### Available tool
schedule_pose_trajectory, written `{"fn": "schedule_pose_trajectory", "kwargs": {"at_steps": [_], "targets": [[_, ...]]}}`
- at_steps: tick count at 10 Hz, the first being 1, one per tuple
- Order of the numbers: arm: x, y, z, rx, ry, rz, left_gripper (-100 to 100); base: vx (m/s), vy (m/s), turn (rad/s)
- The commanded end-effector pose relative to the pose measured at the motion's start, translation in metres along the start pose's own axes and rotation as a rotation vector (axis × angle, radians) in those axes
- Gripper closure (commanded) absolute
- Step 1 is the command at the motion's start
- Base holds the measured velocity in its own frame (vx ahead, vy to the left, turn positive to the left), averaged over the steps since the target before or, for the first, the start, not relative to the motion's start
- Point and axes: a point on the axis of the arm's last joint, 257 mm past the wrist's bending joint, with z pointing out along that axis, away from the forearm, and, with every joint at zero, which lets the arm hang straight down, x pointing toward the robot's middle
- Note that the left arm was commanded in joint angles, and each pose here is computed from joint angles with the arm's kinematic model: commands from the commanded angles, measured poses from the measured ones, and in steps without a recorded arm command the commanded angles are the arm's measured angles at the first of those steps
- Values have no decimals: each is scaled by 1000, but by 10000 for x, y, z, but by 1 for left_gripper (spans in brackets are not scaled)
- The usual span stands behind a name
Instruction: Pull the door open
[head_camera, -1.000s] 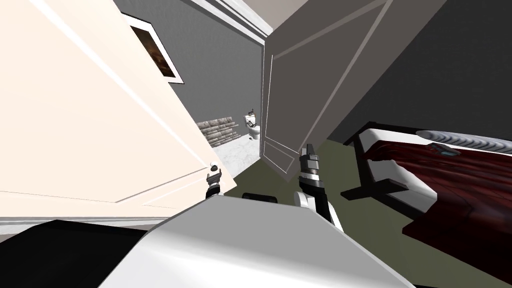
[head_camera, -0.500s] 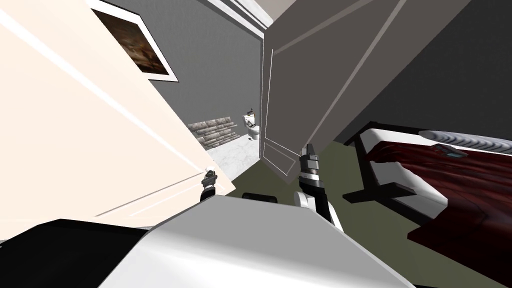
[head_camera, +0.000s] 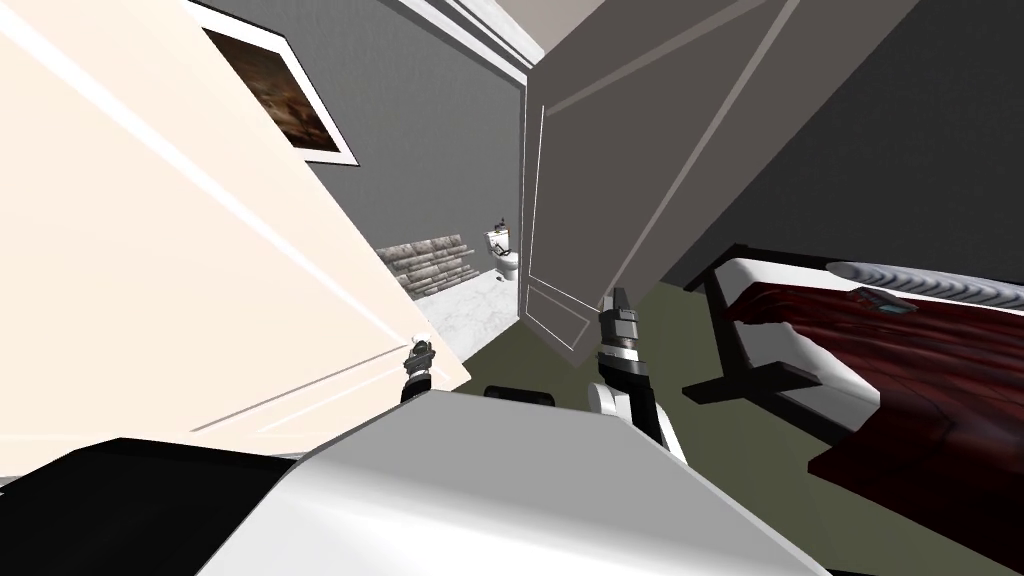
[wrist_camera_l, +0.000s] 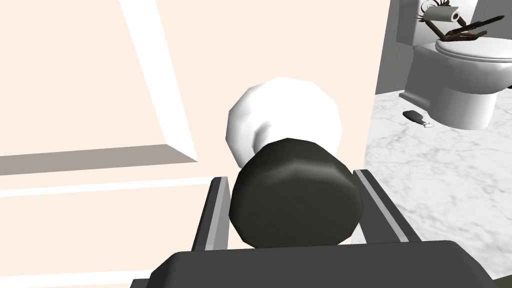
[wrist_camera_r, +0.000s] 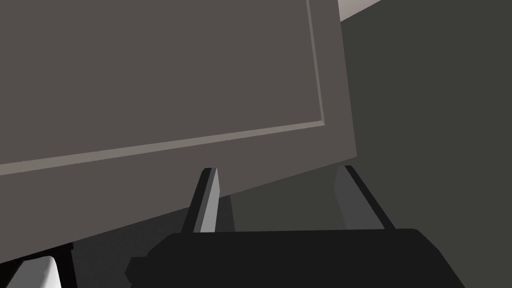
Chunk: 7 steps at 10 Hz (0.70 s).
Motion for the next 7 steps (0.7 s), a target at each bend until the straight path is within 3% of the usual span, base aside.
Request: {"fn": "schedule_pose_trajectory", "kwargs": {"at_steps": [1, 2, 7], "targets": [[17, 85, -2, -32, 3, -4, 100, -126, -9, -68], [21, 105, -3, -40, 3, -6, 100, -214, 14, -81], [61, 401, -47, -151, 6, -22, 100, -253, -25, -75]]}}
